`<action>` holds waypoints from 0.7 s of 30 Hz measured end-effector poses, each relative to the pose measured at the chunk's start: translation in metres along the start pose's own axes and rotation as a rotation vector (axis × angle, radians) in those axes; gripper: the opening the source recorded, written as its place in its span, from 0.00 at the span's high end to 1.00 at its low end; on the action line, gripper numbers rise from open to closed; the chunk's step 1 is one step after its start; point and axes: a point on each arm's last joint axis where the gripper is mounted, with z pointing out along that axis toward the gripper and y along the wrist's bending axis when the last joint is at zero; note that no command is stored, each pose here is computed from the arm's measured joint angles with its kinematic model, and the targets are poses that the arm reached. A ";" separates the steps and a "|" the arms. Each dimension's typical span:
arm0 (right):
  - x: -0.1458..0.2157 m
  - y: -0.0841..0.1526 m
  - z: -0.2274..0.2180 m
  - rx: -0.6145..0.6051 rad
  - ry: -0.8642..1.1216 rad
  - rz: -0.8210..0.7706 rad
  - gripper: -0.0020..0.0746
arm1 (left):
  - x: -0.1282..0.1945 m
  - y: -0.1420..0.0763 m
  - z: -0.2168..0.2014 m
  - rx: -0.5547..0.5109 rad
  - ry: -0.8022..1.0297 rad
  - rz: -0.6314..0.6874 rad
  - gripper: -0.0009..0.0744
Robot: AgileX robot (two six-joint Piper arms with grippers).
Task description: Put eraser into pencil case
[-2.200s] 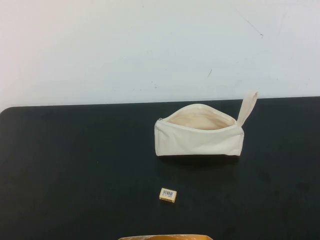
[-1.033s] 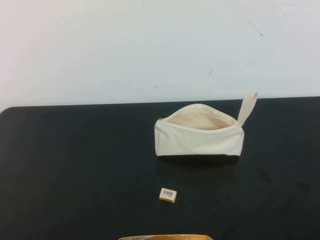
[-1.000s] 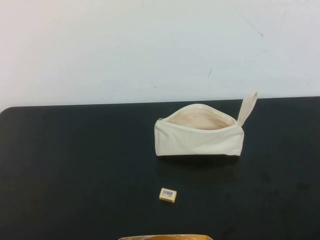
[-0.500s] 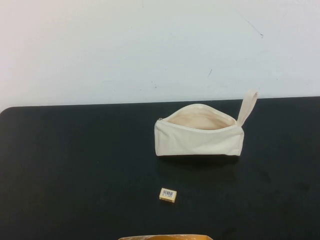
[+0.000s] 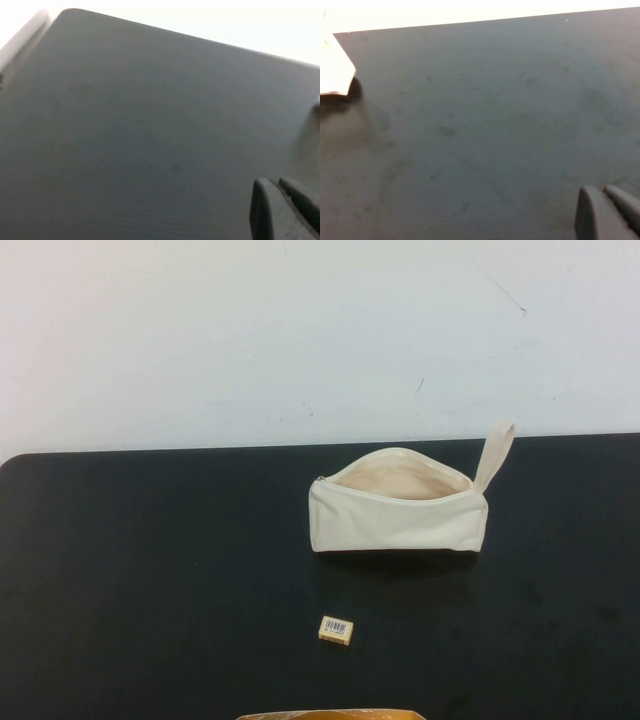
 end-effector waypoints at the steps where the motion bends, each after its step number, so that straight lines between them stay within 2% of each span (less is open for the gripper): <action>1: 0.000 0.000 0.000 0.000 0.000 0.000 0.98 | 0.000 -0.001 0.000 0.010 -0.003 -0.046 0.99; 4: 0.000 0.000 0.000 0.000 0.000 0.000 0.98 | -0.001 -0.009 0.000 0.102 0.005 -0.441 0.99; 7: 0.000 0.000 0.000 0.000 0.000 0.000 0.98 | -0.004 -0.015 -0.001 0.176 0.006 -0.709 0.99; 17: 0.000 0.000 0.000 0.001 0.000 -0.002 0.98 | -0.014 -0.016 -0.002 0.241 -0.066 -0.910 0.99; 19: 0.000 0.000 0.000 0.001 0.000 -0.002 0.98 | -0.020 -0.017 -0.004 0.261 -0.113 -0.841 0.99; 21: 0.000 0.000 0.000 0.001 0.000 -0.002 0.98 | -0.037 -0.023 -0.012 0.300 -0.172 -0.690 0.99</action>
